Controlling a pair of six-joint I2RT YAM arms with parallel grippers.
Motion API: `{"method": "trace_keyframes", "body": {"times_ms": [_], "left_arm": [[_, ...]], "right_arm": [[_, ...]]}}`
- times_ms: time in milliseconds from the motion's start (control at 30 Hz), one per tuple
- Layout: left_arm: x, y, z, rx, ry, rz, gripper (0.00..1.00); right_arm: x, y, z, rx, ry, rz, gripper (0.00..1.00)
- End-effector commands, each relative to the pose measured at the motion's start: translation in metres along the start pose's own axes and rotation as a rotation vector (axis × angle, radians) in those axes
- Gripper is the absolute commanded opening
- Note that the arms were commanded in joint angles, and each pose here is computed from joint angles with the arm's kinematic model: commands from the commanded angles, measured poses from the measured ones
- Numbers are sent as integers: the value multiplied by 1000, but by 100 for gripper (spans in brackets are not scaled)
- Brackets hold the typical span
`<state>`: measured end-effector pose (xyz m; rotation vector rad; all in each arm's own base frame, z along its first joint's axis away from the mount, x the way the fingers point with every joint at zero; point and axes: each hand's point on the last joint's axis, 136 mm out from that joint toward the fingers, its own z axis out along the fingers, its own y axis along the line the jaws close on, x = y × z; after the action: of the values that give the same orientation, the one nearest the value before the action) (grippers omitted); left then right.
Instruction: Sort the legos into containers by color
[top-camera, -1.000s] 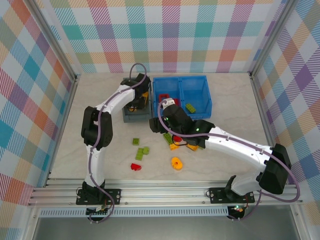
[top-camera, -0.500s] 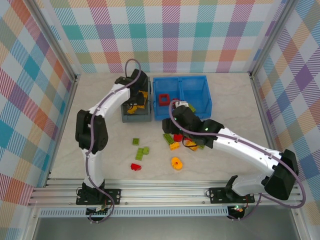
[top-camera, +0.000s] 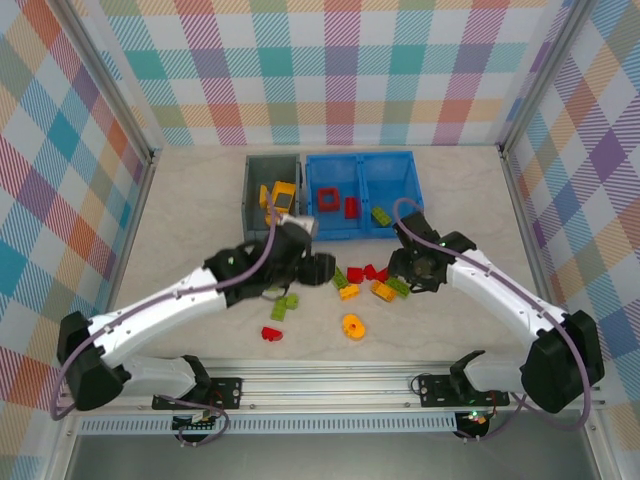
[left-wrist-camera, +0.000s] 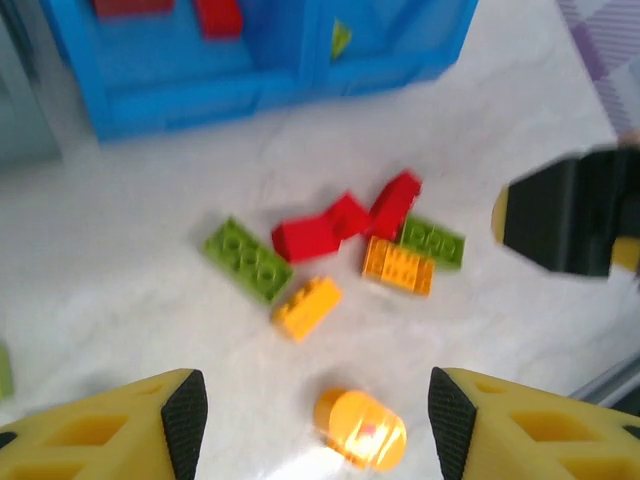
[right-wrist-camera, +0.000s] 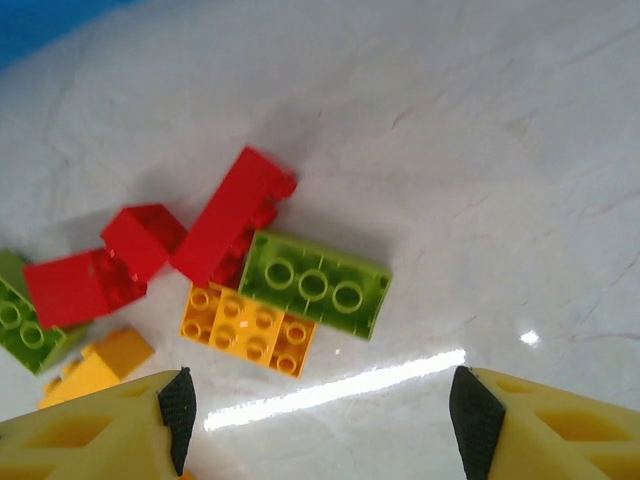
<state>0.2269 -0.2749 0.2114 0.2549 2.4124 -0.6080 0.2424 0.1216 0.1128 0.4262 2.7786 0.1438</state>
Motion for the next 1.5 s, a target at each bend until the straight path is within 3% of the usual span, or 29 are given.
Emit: {"method": "trace_keyframes", "body": {"times_ms": [0,200,333,500,767,1067,1300,1467], "left_arm": [[6,11,-21,-18,-132,-119,62],[23,108,-99,-352,-297,-252,63],[27,147,-144,-381,-401,-329,63],[31,169,-174,-349,-468,-375,65],[37,169,-174,-338,-439,-363,66],[36,163,-169,-316,-430,-351,66],[34,156,-165,-294,-420,-337,66],[24,128,-152,-219,-385,-279,68]], "right_arm": [[21,23,8,-79,91,-70,70],[62,163,-18,-242,23,-497,76],[86,228,7,-259,57,-556,73],[92,283,37,-258,66,-563,77],[96,310,85,-200,105,-551,75],[101,312,110,-146,143,-514,58],[98,307,102,-146,119,-494,33],[78,298,61,-196,31,-487,24]]}}
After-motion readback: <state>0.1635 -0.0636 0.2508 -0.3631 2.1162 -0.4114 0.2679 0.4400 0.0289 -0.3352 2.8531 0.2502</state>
